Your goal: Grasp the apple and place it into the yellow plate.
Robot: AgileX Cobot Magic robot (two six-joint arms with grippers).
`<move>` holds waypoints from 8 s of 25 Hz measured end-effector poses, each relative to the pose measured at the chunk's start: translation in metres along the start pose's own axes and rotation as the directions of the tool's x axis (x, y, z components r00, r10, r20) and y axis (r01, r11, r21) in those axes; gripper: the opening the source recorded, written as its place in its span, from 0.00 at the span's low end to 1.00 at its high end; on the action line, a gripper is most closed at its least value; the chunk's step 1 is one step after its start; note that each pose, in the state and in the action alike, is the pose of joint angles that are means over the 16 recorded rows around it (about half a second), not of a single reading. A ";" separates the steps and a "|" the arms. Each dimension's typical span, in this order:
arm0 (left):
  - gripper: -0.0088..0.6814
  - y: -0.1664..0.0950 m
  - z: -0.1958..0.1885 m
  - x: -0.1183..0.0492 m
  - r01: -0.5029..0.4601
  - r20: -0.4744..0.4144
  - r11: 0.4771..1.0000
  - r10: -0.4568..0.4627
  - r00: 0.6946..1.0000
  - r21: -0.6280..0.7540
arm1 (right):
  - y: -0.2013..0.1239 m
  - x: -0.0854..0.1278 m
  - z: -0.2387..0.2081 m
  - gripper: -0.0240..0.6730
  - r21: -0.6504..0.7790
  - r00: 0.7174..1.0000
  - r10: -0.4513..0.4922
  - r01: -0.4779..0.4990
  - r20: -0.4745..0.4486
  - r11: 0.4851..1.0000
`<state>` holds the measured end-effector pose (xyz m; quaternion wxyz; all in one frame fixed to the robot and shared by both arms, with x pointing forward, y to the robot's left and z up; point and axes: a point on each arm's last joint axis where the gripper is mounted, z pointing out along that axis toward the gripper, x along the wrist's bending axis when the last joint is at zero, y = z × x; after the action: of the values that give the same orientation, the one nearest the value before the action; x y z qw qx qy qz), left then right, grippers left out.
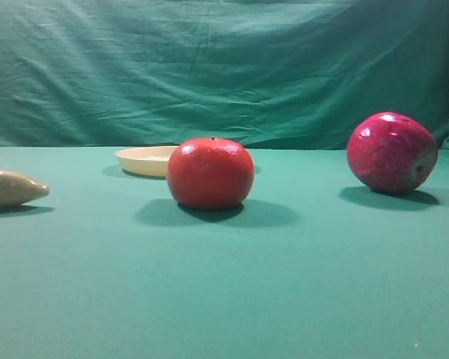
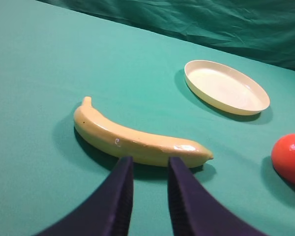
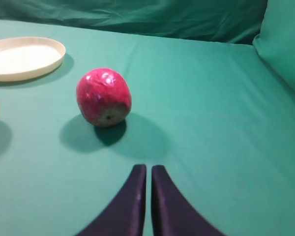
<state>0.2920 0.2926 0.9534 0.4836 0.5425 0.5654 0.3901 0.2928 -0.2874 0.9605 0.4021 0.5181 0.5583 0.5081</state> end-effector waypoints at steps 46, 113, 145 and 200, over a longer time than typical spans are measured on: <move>0.24 0.000 0.000 0.000 0.000 0.000 1.000 0.000 1.000 0.000 | 0.128 0.039 0.206 0.03 0.599 0.945 -0.085 0.268 -0.317 0.755; 0.24 0.000 0.000 0.000 0.000 0.000 1.000 0.000 1.000 0.000 | 0.071 0.226 0.401 0.87 0.322 0.838 -0.169 0.375 -0.519 0.870; 0.24 0.000 0.000 0.000 0.000 0.000 1.000 0.000 1.000 0.000 | 0.268 0.124 0.195 0.03 0.323 0.849 -0.143 0.342 -0.508 0.882; 0.24 0.000 0.000 0.000 0.000 0.000 1.000 0.000 1.000 0.000 | 0.037 0.008 -0.010 0.03 0.035 0.991 -0.108 0.111 -0.076 0.993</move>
<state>0.2920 0.2926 0.9534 0.4836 0.5425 0.5654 0.3901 0.2880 -0.2832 0.9994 0.3981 0.4752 0.6105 0.4929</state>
